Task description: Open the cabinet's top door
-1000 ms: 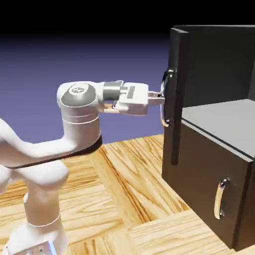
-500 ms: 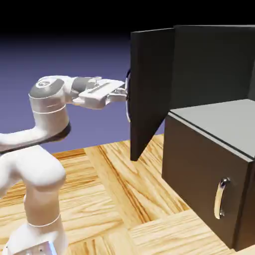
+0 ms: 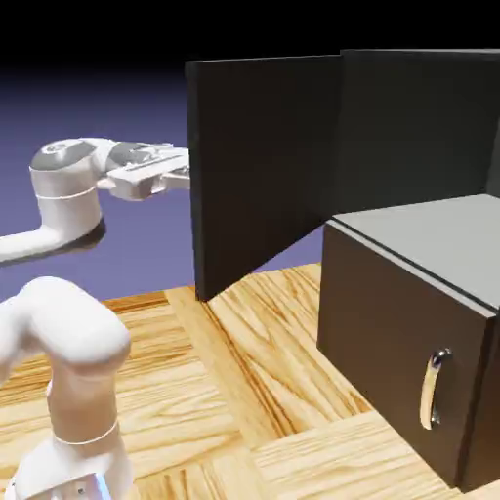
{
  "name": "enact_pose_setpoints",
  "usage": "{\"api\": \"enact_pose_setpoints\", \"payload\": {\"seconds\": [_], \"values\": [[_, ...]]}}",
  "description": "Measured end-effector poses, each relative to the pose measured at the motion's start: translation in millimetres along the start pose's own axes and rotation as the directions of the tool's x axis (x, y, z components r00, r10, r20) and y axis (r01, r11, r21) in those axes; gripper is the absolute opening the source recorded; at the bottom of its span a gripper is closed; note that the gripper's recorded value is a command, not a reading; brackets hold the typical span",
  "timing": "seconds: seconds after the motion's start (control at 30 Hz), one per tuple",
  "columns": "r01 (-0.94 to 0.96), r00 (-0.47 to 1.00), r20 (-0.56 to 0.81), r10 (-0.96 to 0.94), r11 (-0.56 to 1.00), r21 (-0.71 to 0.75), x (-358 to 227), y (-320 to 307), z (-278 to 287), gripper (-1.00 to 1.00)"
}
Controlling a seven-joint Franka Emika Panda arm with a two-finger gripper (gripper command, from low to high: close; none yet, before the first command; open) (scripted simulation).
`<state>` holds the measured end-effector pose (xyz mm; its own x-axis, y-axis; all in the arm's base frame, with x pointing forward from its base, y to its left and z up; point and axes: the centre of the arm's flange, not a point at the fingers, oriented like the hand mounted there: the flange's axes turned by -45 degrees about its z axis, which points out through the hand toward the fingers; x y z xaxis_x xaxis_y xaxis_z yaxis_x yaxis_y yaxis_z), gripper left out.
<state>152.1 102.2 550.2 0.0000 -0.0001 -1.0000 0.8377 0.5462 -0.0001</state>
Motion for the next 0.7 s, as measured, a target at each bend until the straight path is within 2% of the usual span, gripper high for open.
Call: {"api": "enact_pose_setpoints", "payload": {"seconds": [0.7], "values": [[0.000, 1.000, 0.000, 0.000, 0.890, 0.457, 0.0, 113.5, -177.8, -1.00]]}}
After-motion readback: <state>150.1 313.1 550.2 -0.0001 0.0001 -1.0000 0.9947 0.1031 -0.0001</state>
